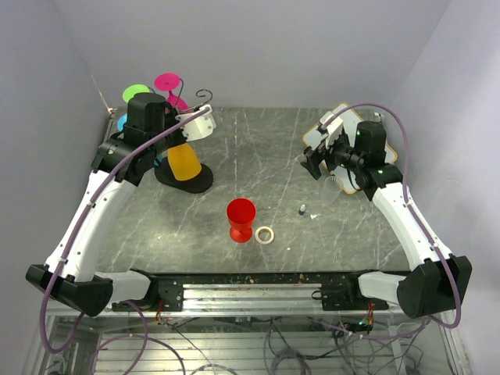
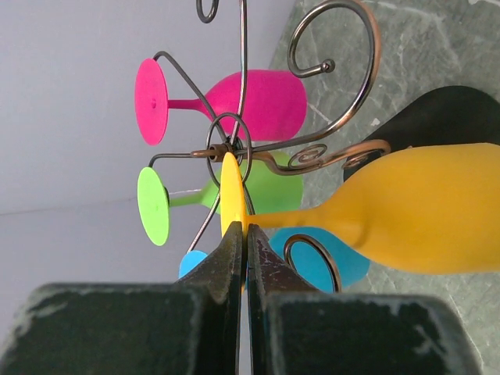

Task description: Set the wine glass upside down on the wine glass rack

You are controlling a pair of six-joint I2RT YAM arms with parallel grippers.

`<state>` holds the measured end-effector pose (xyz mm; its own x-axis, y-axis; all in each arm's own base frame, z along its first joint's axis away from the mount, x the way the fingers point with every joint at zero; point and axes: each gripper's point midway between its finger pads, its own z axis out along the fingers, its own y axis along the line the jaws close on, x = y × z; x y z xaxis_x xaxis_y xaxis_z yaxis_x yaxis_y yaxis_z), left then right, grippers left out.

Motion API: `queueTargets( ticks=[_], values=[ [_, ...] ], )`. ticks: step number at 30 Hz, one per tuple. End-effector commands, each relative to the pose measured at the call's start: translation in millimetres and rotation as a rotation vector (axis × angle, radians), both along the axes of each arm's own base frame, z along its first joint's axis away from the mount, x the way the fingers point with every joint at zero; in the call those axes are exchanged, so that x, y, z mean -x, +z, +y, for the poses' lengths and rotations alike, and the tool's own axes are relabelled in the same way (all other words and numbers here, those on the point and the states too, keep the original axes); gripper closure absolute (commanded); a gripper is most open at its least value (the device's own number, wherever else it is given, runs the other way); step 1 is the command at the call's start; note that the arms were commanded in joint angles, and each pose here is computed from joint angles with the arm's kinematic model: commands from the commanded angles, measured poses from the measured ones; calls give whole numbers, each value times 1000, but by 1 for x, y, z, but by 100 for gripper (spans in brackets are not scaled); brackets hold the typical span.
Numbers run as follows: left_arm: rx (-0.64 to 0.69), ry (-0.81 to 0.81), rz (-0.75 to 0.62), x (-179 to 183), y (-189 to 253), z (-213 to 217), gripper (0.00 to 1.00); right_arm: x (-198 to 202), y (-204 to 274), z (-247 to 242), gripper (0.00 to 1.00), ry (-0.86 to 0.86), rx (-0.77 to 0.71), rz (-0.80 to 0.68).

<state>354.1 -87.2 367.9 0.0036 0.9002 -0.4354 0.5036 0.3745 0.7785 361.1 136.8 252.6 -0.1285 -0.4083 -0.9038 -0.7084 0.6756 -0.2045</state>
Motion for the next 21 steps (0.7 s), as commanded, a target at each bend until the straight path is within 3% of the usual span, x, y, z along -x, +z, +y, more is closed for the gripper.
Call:
queueTargets(
  ticks=[1,21],
  values=[
    [-16,42,-73,-4,16,5,93,1,-1,1,2,13,-8,1],
    [-88,72,-58,20,25,25,93,1,-1,0,2,17,-9,3]
  ],
)
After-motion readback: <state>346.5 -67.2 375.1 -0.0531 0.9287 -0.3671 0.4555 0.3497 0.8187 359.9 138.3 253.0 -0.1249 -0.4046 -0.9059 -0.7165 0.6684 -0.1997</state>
